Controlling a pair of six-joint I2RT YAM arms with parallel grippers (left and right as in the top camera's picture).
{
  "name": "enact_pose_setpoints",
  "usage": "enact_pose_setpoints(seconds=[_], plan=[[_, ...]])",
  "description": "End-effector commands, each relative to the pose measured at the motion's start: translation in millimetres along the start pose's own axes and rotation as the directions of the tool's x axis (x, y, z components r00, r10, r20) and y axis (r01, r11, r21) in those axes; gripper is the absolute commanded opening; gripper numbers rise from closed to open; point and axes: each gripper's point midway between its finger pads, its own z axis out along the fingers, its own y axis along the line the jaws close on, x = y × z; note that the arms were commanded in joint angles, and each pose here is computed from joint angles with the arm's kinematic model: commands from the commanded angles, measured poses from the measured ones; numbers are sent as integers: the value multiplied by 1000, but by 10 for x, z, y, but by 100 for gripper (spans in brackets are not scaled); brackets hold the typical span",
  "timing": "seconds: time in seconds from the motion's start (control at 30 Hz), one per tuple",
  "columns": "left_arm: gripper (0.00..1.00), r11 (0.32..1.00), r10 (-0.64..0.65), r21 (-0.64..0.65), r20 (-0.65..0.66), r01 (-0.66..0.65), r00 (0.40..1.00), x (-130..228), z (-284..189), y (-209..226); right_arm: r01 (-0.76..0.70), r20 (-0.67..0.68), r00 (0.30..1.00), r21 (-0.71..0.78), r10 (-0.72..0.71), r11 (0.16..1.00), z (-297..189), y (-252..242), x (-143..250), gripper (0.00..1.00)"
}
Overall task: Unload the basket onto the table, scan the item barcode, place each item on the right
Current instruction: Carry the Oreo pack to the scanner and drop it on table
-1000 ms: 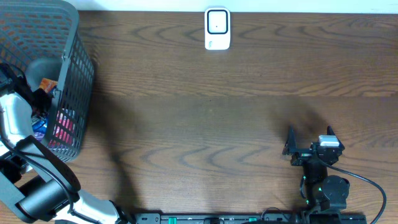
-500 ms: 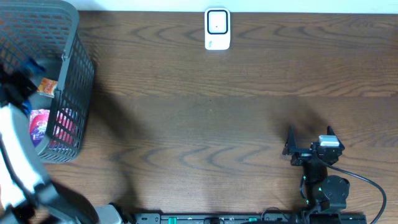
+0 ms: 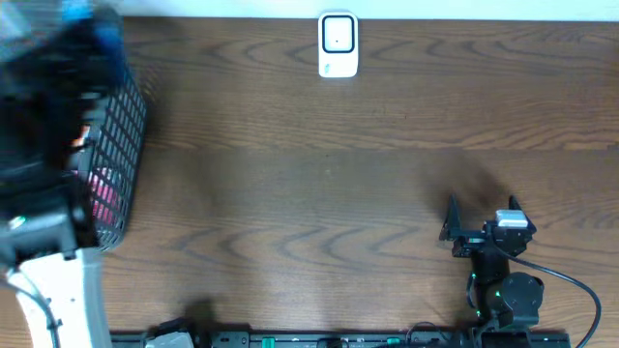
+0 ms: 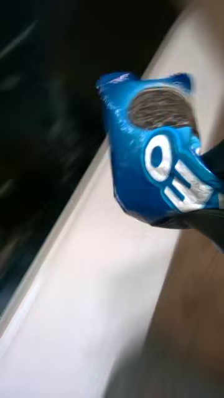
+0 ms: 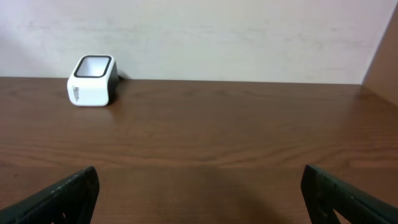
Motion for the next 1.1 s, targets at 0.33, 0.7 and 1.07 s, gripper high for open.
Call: enact_pose_setpoints(seconds=[0.33,0.7,1.07], plan=[[7,957,212,289,-636,-26,742,3046,1205,-872,-18,-1,1000,6,18,1000,-1,-16,6,99],[8,920,311,393,-729,1,610,4811,1489,-997,-18,-1,1000,6,18,1000,-1,-16,6,99],[99,895,321,447,-636,-5,702,4436,1622,-1181,-18,-1,1000,6,18,1000,-1,-16,6,99]])
